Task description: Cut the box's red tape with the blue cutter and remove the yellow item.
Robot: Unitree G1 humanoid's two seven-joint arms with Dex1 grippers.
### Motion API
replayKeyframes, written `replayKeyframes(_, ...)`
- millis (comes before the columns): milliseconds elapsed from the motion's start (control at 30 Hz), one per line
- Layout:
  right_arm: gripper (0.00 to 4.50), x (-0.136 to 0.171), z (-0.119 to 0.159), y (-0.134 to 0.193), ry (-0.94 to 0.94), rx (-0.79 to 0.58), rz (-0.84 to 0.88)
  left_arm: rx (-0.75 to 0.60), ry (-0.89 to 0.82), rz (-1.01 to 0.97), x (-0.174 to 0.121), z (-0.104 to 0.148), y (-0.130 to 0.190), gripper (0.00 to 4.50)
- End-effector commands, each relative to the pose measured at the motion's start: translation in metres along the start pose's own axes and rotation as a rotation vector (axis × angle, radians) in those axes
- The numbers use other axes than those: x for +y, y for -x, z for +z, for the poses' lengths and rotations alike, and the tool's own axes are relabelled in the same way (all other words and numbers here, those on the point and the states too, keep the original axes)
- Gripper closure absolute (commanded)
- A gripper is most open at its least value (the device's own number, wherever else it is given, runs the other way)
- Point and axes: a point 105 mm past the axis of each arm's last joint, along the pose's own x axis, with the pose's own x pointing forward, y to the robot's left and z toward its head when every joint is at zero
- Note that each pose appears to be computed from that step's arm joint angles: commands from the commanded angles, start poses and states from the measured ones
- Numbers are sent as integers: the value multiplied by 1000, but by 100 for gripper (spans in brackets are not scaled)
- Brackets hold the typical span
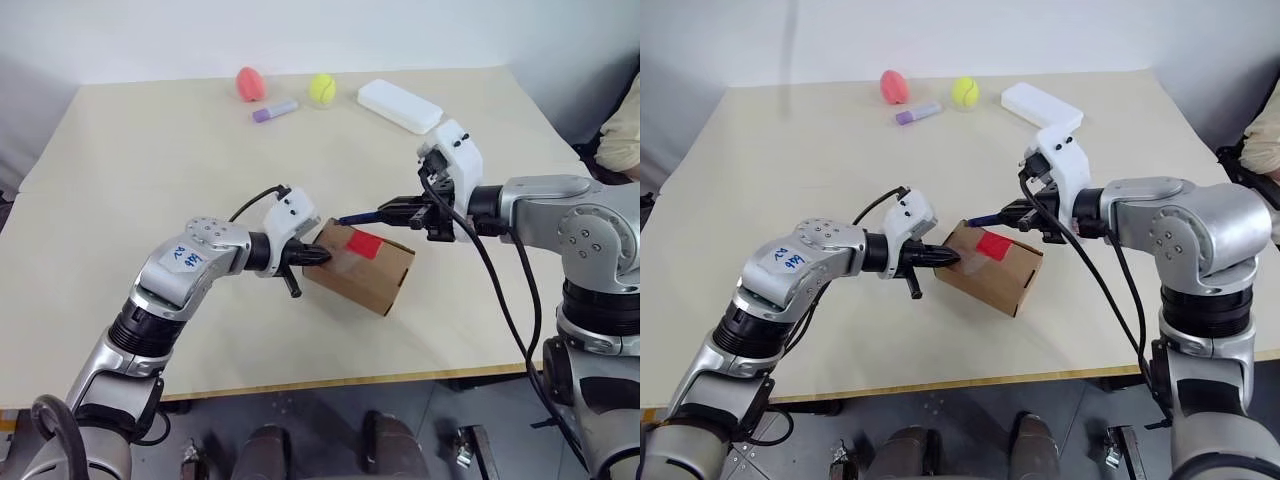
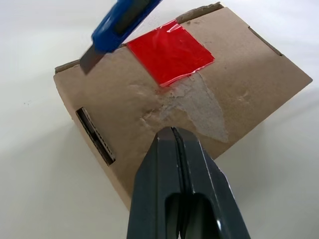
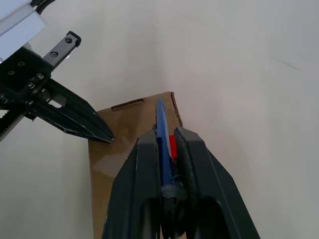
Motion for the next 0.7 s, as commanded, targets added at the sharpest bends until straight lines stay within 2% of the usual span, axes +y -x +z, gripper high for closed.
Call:
replayKeyframes(33, 434, -2, 3, 3, 37, -18, -23, 31, 1, -7, -3, -4, -3, 450)
replayKeyframes(167, 434, -6, 2, 5, 45, -15, -41, 33, 3, -11, -4, -4, -3, 450)
replayKeyframes(300, 434, -9, 20, 11, 35, -85, -48, 35, -3, -5, -2, -4, -4, 450)
replayKeyframes(700, 434, -22, -5, 5, 10, -13, -64, 35, -18, 0, 2, 0, -5, 450)
